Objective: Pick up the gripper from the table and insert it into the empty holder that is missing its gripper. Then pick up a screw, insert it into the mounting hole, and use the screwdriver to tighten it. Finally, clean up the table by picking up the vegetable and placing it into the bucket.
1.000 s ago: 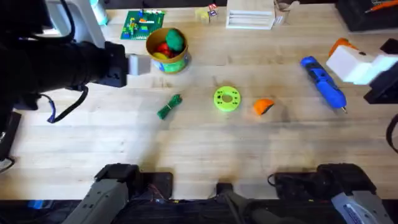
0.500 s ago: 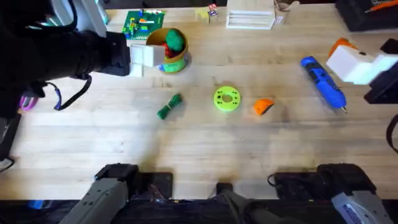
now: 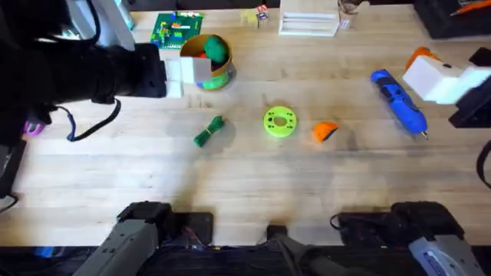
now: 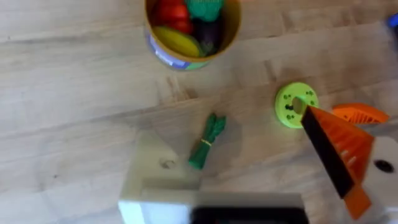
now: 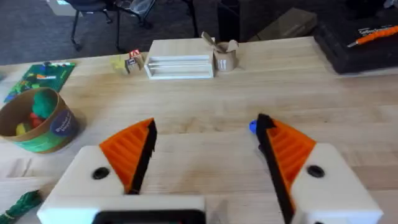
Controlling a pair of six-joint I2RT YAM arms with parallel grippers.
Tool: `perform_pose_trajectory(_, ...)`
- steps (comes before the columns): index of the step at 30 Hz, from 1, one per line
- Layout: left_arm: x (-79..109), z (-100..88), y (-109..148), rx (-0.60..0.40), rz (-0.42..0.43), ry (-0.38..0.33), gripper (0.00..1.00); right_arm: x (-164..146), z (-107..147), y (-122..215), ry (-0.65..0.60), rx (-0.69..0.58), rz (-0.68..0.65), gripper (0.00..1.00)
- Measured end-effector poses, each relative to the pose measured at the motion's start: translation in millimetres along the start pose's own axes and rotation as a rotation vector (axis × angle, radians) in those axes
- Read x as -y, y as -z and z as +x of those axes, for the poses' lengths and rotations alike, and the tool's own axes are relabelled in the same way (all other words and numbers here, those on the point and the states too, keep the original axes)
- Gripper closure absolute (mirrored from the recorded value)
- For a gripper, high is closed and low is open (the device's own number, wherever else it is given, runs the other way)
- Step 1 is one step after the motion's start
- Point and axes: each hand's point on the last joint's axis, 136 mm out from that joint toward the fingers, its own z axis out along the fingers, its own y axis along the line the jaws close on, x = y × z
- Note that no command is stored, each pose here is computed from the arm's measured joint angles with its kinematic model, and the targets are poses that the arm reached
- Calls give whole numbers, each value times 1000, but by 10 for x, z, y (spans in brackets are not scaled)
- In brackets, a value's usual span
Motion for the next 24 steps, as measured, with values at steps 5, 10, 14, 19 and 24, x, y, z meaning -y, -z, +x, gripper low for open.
perform_pose_trajectory(5, 379, -361, -81, 130, 156, -199, 8, 0, 1, 0, 0, 0, 0, 10)
perform_pose_trajectory(10, 832, -444, -158, 191, 269, -375, 8, 0, 1, 0, 0, 0, 0, 10)
perform_pose_trajectory(14, 1178, -370, -216, 269, 349, -493, 8, 0, 2, 0, 0, -1, 0, 10)
perform_pose_trajectory(19, 1386, -54, -288, 394, 418, -585, 8, 0, 1, 0, 0, 0, 0, 10)
perform_pose_trajectory(24, 1394, 314, -241, 566, 466, -617, 7, 0, 1, 0, 0, 0, 0, 10)
